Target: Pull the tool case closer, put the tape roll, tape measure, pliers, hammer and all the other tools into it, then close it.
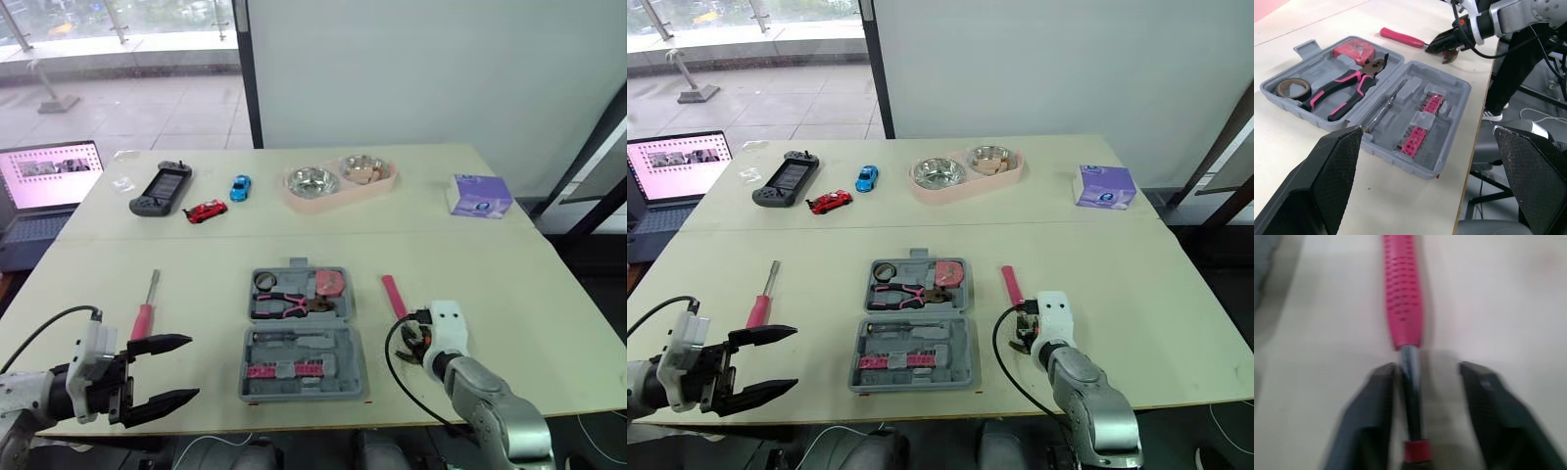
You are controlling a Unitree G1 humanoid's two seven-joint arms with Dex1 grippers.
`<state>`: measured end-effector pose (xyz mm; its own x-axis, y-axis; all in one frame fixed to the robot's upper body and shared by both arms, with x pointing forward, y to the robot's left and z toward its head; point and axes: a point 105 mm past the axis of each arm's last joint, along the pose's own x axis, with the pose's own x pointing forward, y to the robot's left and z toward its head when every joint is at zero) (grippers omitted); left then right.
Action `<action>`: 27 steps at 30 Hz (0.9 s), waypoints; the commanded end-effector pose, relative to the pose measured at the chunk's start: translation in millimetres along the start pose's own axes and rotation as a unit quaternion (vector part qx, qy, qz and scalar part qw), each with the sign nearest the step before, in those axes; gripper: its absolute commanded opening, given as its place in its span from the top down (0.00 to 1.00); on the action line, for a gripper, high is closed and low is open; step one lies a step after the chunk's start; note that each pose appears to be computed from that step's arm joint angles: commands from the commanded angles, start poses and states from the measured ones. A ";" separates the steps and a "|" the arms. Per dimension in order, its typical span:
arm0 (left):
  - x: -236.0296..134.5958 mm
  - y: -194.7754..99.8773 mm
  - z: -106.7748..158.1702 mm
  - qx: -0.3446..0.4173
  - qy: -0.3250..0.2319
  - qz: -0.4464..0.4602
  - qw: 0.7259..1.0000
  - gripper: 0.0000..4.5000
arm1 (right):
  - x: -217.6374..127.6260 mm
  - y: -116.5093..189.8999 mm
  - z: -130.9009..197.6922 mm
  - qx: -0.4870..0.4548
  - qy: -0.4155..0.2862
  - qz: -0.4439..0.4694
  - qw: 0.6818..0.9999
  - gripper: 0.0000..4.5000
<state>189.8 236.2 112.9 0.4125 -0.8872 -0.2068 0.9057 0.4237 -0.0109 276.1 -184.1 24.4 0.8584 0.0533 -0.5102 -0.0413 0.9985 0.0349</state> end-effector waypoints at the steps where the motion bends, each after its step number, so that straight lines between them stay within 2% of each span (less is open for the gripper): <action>1: -2.6 1.2 7.2 0.015 -0.004 0.008 1.000 0.00 | 2.0 2.6 -21.6 0.008 0.047 0.005 0.999 0.99; 7: -3.0 2.4 7.0 0.015 -0.003 0.013 1.000 0.00 | 1.4 15.5 -11.5 -0.014 0.019 0.032 0.999 0.99; 10: -3.2 3.4 7.2 0.014 -0.004 0.016 1.000 0.00 | -1.9 22.0 5.5 -0.040 -0.024 0.050 0.998 0.99; 14: -5.3 6.4 7.3 0.014 -0.004 0.028 0.999 0.00 | -22.6 37.2 44.5 -0.128 -0.110 0.109 0.980 0.99; 18: -6.9 8.6 6.6 0.013 -0.001 0.035 0.999 0.00 | -54.4 67.6 90.8 -0.218 -0.183 0.220 0.933 0.99; 20: -6.7 8.9 6.5 0.012 0.000 0.035 0.999 0.00 | -71.9 90.1 103.4 -0.249 -0.185 0.307 0.900 0.99; 22: -6.2 9.3 6.3 0.011 0.000 0.035 0.999 0.00 | -90.8 113.0 99.5 -0.299 -0.143 0.409 0.850 0.99; 24: -5.6 9.2 6.1 0.011 0.001 0.034 0.999 0.00 | -98.1 123.7 89.1 -0.346 -0.084 0.462 0.812 0.99; 26: -5.3 8.4 5.9 0.012 0.004 0.032 0.999 0.00 | -97.2 126.0 82.5 -0.389 -0.039 0.475 0.788 0.99; 27: -5.6 8.0 5.8 0.012 0.005 0.032 0.999 0.00 | -93.2 127.0 83.2 -0.397 -0.017 0.474 0.786 0.99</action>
<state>195.2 242.8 114.0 0.4660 -0.8595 -0.2102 0.8790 0.4768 -0.0010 234.7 -65.3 147.4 0.3003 0.7996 -0.5201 -0.9535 0.2376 -0.1853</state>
